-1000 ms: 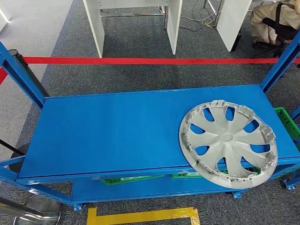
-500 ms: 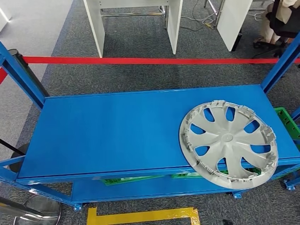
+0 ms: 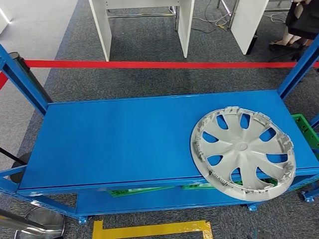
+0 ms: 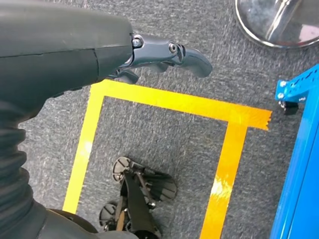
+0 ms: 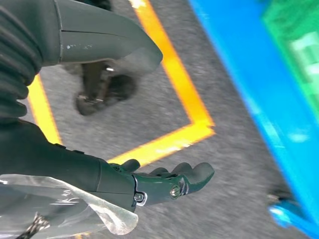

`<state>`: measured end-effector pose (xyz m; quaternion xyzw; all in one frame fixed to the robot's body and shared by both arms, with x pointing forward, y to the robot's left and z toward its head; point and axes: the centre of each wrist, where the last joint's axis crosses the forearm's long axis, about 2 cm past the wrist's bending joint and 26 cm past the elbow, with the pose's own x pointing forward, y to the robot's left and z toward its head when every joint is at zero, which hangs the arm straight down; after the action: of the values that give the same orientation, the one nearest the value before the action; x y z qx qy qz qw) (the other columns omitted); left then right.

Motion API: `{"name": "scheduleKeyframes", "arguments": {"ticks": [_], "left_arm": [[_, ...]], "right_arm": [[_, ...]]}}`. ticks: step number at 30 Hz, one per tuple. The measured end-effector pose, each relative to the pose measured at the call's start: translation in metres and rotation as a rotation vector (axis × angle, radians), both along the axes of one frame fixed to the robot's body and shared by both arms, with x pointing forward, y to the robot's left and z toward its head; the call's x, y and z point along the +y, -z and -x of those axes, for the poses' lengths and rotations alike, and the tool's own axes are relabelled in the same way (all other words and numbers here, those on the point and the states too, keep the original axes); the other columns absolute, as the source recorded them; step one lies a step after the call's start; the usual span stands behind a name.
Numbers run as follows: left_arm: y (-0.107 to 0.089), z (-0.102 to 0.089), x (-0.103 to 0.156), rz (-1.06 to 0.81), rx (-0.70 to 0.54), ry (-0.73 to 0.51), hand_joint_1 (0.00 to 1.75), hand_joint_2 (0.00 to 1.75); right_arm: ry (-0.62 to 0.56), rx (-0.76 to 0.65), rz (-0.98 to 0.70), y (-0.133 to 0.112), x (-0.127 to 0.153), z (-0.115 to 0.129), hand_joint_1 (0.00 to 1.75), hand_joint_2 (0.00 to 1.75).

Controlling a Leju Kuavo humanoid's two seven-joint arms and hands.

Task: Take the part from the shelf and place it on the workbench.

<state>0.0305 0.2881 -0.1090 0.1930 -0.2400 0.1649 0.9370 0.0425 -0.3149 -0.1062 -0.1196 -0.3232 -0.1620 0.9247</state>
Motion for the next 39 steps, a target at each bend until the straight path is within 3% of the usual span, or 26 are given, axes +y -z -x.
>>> {"name": "scheduleKeyframes", "arguments": {"ticks": [10,22,34,35,38,39], "left_arm": [[0.000,-0.003,-0.011,-0.032,-0.007,-0.006,0.00,1.75],[-0.001,-0.005,-0.030,-0.037,0.006,0.026,0.00,1.75],[-0.002,-0.006,-0.050,-0.034,0.032,0.069,0.00,1.75],[-0.002,-0.006,-0.052,-0.033,0.035,0.073,0.00,1.75],[-0.003,-0.006,-0.057,-0.029,0.043,0.082,0.00,1.75],[-0.003,-0.006,-0.058,-0.028,0.046,0.084,0.00,1.75]], "right_arm": [[-0.070,-0.287,0.170,-0.024,0.013,-0.044,0.00,1.75],[-0.199,-0.667,0.474,-0.077,0.012,-0.098,0.00,1.75],[-0.403,-0.977,0.831,-0.130,0.021,-0.124,0.00,1.75],[-0.421,-1.004,0.863,-0.135,0.023,-0.125,0.00,1.31],[-0.469,-1.078,0.951,-0.148,0.026,-0.129,0.00,1.31],[-0.486,-1.103,0.983,-0.152,0.027,-0.130,0.00,1.75]]}}
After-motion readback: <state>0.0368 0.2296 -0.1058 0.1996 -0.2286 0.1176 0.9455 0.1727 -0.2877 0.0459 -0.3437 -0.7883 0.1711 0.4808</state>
